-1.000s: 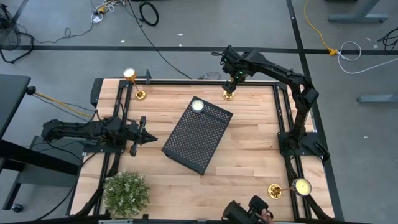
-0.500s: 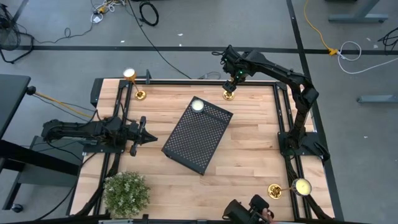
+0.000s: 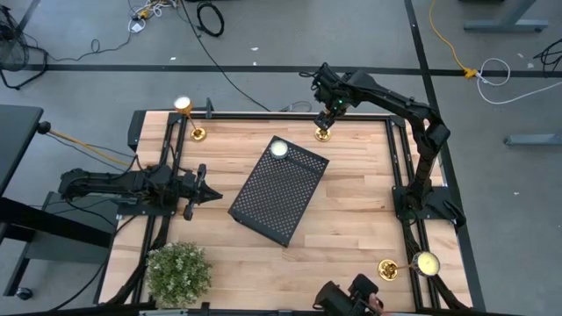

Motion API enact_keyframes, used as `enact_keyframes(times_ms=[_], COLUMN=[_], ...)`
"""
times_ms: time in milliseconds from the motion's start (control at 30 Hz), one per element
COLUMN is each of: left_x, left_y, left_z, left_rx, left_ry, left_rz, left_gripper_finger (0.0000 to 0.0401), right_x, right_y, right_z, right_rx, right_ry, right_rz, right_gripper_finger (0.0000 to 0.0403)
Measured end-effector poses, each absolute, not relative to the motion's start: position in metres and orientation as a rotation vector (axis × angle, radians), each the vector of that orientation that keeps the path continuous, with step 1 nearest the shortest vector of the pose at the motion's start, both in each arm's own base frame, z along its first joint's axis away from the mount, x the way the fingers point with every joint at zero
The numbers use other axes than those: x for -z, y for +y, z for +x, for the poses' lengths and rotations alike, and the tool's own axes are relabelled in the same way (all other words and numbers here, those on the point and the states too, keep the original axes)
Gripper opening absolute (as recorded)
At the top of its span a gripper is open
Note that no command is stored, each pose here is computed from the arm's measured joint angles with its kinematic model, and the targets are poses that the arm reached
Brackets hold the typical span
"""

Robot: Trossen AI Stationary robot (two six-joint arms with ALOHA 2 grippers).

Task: Stock candles on shelf
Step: Put the top right gold candle holder on the shelf

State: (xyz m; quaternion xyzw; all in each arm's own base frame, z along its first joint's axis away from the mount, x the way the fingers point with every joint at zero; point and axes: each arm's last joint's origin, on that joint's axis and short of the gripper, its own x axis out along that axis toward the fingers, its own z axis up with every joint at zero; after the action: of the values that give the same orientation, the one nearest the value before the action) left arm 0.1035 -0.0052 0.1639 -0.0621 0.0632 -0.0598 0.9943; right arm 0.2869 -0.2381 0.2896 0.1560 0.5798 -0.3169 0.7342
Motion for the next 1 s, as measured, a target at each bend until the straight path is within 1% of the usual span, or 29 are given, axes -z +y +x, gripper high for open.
enact_keyframes(times_ms=[167,333,1000], left_x=[-0.164,-0.1639,-0.1639], left_y=[-0.0052,-0.0052,-0.0052], left_z=[0.1034,0.1034,0.1034], left_rx=[0.12,0.12,0.12], left_ry=[0.126,0.127,0.126], left_rz=[-0.124,-0.124,-0.124], left_gripper_finger=[0.0014,0.0014,0.0014], right_x=[-0.2901,-0.2915,-0.2918], right_y=[-0.2393,-0.2419,-0.2421], right_z=[0.2883,0.2914,0.2918], right_rx=[0.696,0.705,0.707], right_ry=[1.258,1.213,1.207], right_rz=[0.332,0.319,0.319], right_gripper_finger=[0.0258,0.0249,0.0246])
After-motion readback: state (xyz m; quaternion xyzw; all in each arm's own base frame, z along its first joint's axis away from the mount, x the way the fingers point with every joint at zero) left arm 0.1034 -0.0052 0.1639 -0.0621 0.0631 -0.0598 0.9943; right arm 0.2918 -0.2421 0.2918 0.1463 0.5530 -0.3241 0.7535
